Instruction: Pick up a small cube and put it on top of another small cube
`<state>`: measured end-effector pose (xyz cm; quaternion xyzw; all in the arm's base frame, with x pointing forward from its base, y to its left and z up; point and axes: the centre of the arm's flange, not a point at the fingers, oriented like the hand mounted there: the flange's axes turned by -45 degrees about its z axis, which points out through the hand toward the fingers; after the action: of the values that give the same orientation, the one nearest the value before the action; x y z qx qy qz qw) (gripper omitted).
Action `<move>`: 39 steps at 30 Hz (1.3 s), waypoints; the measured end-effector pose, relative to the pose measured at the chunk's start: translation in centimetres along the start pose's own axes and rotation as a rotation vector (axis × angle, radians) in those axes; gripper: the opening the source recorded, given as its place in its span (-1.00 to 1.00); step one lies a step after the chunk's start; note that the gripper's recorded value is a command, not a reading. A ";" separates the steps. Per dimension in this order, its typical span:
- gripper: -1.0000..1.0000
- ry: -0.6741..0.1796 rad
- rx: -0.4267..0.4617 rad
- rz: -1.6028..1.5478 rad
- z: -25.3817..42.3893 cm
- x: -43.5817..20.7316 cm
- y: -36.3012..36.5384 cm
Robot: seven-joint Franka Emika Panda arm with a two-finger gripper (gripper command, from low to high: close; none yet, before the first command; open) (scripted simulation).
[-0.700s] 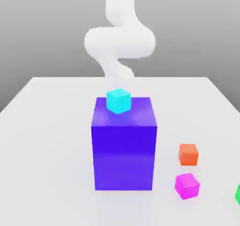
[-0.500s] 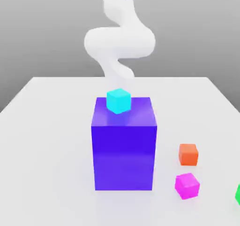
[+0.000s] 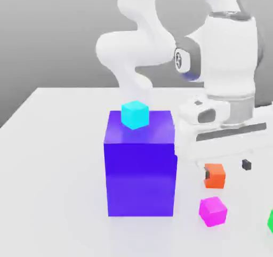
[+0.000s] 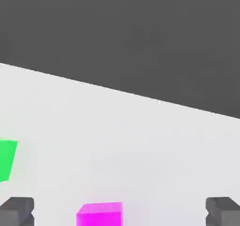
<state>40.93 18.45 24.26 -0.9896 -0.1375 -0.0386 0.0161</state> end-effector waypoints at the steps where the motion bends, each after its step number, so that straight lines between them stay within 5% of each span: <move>1: 0.00 -0.029 -0.007 -0.008 1.8 -0.9 -0.4; 8: 0.00 -0.081 -0.020 -0.022 10.6 -3.1 -0.9; 9: -1.00 -0.081 -0.020 -0.022 11.2 -3.2 -0.9; 22: -1.00 -0.081 -0.020 -0.038 5.4 -2.5 -1.3; 34: -1.00 -0.088 0.016 -0.850 1.1 5.5 -14.1; 38: -1.00 -0.086 0.018 -0.914 5.6 5.7 -15.1; 39: 1.00 -0.086 0.018 -0.917 6.6 5.6 -15.1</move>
<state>42.64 34.77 18.47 -0.8271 -0.5620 0.0004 0.0004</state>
